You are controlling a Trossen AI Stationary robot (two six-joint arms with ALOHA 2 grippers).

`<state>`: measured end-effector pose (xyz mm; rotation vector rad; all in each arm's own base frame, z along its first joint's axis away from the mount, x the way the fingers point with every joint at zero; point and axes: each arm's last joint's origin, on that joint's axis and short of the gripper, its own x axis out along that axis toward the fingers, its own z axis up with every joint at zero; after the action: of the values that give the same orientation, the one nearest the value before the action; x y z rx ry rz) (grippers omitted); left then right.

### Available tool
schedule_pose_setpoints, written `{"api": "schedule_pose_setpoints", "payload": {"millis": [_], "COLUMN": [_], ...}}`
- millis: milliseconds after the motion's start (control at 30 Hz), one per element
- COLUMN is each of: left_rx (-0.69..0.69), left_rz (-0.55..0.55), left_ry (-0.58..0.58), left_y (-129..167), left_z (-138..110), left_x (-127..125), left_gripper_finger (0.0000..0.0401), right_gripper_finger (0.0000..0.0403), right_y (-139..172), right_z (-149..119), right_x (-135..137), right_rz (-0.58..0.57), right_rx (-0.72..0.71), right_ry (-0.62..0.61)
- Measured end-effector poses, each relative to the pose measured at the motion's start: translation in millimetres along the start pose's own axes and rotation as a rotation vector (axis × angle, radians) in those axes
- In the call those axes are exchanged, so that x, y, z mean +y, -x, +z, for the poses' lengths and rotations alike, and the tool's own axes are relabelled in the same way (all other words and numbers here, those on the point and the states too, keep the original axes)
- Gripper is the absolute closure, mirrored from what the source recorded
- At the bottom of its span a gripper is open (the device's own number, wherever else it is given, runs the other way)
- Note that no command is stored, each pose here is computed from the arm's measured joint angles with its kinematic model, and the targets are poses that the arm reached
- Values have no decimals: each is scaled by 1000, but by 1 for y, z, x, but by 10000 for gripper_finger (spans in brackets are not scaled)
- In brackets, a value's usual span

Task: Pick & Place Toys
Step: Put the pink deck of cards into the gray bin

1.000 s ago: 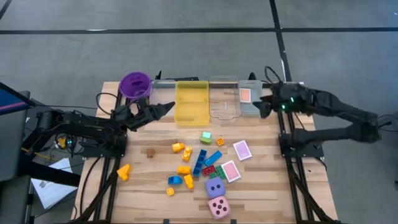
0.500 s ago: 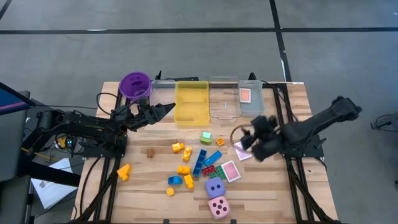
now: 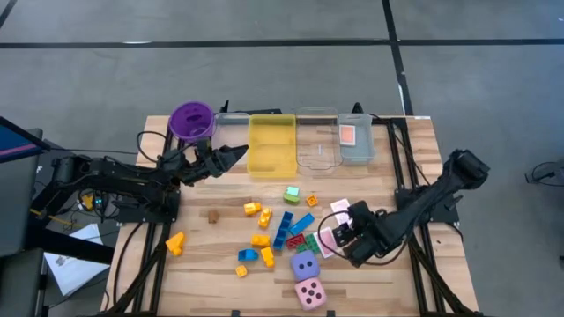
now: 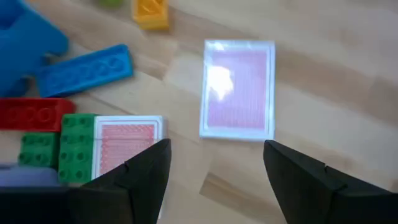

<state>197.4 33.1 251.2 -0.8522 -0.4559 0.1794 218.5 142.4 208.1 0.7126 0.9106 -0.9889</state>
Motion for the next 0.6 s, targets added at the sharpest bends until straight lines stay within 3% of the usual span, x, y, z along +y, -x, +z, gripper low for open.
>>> {"api": "schedule_pose_setpoints", "payload": {"millis": [200, 600], "left_rx": [0, 0], "left_rz": [0, -1], "left_ry": [-14, 139], "left_y": [0, 0], "left_z": [0, 0], "left_x": [0, 0], "left_gripper_finger": [123, 123], "right_gripper_finger": [153, 135], "right_y": [-2, 1], "right_z": [-12, -14], "right_x": [5, -1], "right_rz": [43, 15], "right_rx": [-7, -48], "right_ry": [-110, 1]}}
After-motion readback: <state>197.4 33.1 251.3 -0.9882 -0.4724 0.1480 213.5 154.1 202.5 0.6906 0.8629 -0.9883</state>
